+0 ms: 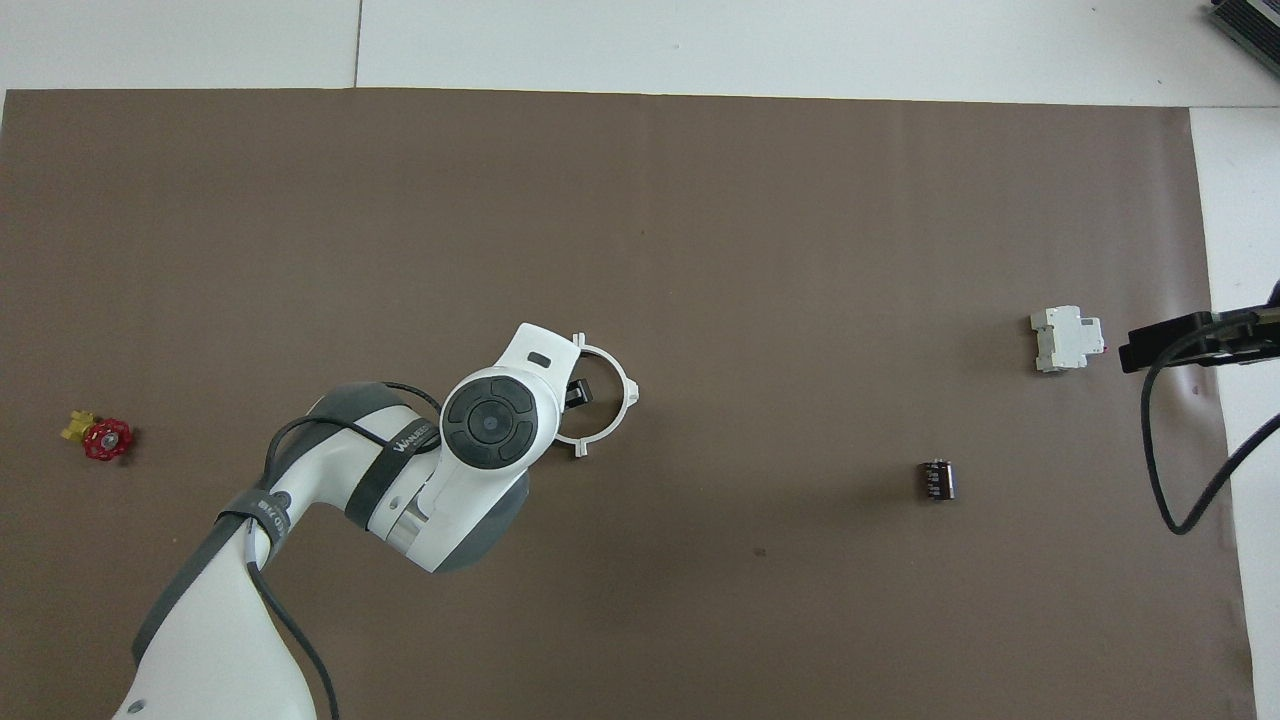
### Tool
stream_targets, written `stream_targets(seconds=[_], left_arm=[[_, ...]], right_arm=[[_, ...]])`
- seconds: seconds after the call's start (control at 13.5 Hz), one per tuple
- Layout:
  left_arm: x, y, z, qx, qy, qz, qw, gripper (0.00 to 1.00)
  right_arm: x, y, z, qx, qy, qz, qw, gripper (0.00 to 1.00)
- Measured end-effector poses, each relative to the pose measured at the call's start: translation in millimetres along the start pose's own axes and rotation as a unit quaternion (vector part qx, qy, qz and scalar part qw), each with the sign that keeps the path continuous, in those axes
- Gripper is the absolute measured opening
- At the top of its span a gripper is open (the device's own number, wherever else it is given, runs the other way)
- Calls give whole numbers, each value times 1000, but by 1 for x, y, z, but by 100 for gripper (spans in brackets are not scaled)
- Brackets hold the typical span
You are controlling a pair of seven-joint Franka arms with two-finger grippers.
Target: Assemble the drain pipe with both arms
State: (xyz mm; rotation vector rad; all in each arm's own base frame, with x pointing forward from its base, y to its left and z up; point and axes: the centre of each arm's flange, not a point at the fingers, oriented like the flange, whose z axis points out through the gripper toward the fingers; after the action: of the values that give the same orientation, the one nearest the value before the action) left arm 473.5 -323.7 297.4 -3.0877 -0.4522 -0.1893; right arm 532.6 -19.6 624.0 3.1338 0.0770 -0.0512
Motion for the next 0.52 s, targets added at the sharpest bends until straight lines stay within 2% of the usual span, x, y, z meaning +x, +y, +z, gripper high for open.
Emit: stream_targets(seconds=[0.15,0.22,0.52], left_arm=[[8,0,-17,5,0,-6,1000,100],[18,-4,-38,13,-1,-12,1000,100],[60,-50,-153,28,3,-23,999,100]], right_arm=[[0,0,0,0,0,0,1000,100],[0,0,0,0,0,0,1000,100],[0,0,0,0,0,0,1000,100]])
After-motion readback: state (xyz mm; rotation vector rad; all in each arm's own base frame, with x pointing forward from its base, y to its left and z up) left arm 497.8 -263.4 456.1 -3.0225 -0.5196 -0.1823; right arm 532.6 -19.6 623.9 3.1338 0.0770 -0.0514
